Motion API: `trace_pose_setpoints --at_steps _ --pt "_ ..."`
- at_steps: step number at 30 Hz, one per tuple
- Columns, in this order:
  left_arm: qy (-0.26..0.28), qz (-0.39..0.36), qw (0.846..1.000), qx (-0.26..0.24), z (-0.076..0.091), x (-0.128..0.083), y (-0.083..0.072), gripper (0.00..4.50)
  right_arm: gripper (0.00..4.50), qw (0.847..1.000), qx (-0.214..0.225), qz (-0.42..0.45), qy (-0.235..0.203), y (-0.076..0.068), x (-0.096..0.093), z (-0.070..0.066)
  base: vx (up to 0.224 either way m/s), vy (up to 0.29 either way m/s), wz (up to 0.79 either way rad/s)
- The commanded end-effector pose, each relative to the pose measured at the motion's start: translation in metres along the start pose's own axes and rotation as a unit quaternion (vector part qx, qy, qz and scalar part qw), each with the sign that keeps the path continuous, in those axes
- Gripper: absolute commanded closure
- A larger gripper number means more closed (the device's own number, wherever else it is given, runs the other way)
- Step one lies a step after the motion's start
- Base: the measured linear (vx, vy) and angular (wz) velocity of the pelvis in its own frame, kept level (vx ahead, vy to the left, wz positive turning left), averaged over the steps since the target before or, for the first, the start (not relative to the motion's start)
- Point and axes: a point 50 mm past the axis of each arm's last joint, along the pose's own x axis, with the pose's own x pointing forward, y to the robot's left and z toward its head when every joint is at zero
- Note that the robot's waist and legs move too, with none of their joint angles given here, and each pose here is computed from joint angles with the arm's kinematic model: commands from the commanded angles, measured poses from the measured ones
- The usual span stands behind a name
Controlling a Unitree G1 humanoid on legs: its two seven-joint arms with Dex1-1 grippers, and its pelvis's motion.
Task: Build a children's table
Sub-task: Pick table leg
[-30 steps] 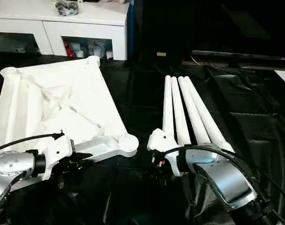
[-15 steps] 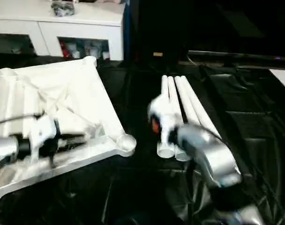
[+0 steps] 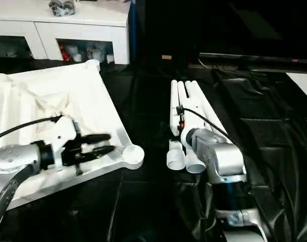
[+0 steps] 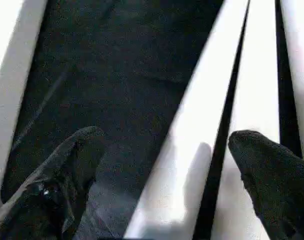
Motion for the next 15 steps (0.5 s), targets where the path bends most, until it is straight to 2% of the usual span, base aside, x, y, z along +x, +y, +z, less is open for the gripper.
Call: trace_pose_setpoints --at_steps 1,4,5,7,15 --pt "-0.001 -0.007 1.0 0.014 0.005 0.003 -0.002 2.22 0.0 1.0 0.004 -0.012 0.012 -0.003 0.001 0.002 0.0 0.0 0.0" --pt "0.0 -0.011 1.0 0.014 0.005 0.004 -0.003 2.07 0.0 1.0 0.012 -0.001 0.019 -0.001 0.003 0.001 0.0 0.0 0.0" --pt "0.001 -0.014 1.0 0.012 0.006 0.004 -0.004 1.82 0.0 1.0 0.016 0.004 0.022 0.001 0.003 0.001 0.0 0.0 0.0" --pt "0.008 -0.025 1.0 0.01 0.006 0.004 -0.006 1.69 0.0 0.999 0.018 0.001 0.037 0.002 0.004 0.0 0.0 0.0 0.0" --pt "0.028 -0.048 0.998 0.01 0.004 0.002 -0.009 1.11 0.0 0.996 0.025 -0.016 0.086 -0.001 0.012 -0.001 0.0 0.0 0.0"
